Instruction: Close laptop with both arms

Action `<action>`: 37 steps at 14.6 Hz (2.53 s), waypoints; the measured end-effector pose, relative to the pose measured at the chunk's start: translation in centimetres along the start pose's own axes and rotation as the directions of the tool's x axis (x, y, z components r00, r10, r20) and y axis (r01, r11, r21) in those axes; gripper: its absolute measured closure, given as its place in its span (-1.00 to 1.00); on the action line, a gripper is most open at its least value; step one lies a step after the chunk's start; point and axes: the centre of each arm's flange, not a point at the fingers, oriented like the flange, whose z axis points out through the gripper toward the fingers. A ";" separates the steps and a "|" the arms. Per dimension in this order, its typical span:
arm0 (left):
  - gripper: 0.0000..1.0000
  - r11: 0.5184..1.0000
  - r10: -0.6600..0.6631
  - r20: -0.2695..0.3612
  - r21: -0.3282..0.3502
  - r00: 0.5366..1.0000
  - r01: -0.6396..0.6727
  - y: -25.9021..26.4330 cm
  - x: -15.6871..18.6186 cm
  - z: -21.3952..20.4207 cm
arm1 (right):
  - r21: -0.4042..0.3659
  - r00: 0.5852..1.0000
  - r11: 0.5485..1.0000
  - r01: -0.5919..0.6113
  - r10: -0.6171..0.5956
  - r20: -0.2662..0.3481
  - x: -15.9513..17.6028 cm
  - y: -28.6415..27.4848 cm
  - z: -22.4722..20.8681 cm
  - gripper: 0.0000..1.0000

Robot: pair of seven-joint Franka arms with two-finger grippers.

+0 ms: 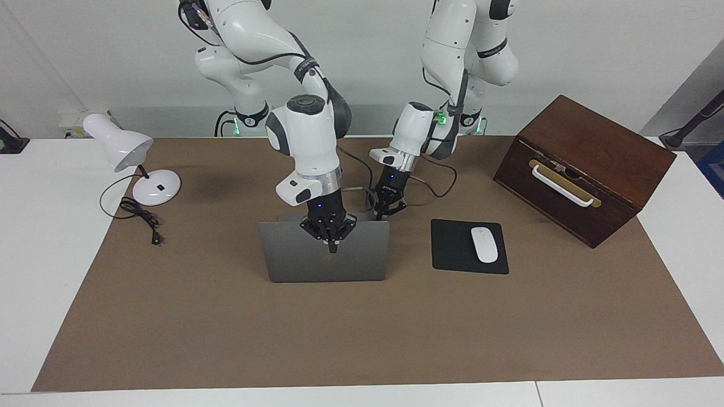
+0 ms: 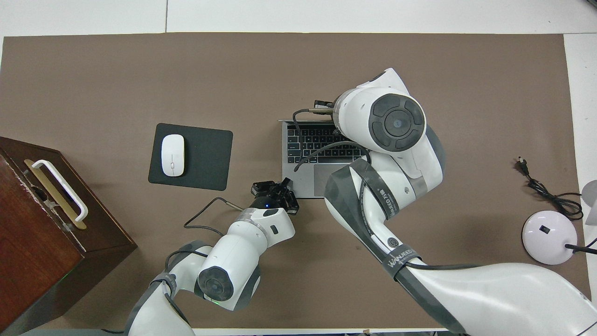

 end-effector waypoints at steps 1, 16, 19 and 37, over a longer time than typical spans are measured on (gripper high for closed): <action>0.98 1.000 0.005 0.000 0.000 1.000 -0.005 0.0 0.0 0.0 | 0.002 1.000 1.000 0.000 0.000 0.025 -0.5 0.2 0.4 0.98; 0.98 0.999 0.032 -0.002 0.000 0.999 -0.032 0.0 -0.1 -0.1 | 0.004 0.962 0.998 -0.055 0.052 0.269 -6.6 2.5 6.2 0.98; 0.98 0.999 0.037 -0.004 0.001 0.999 -0.037 0.1 -0.2 -0.1 | 0.004 0.962 0.998 -0.055 0.052 0.270 -6.6 2.5 6.3 0.98; 0.98 0.999 0.041 -0.006 0.001 0.999 -0.041 0.1 -0.3 -0.2 | -0.019 0.946 0.999 -0.051 0.055 0.320 -6.5 2.4 4.9 0.98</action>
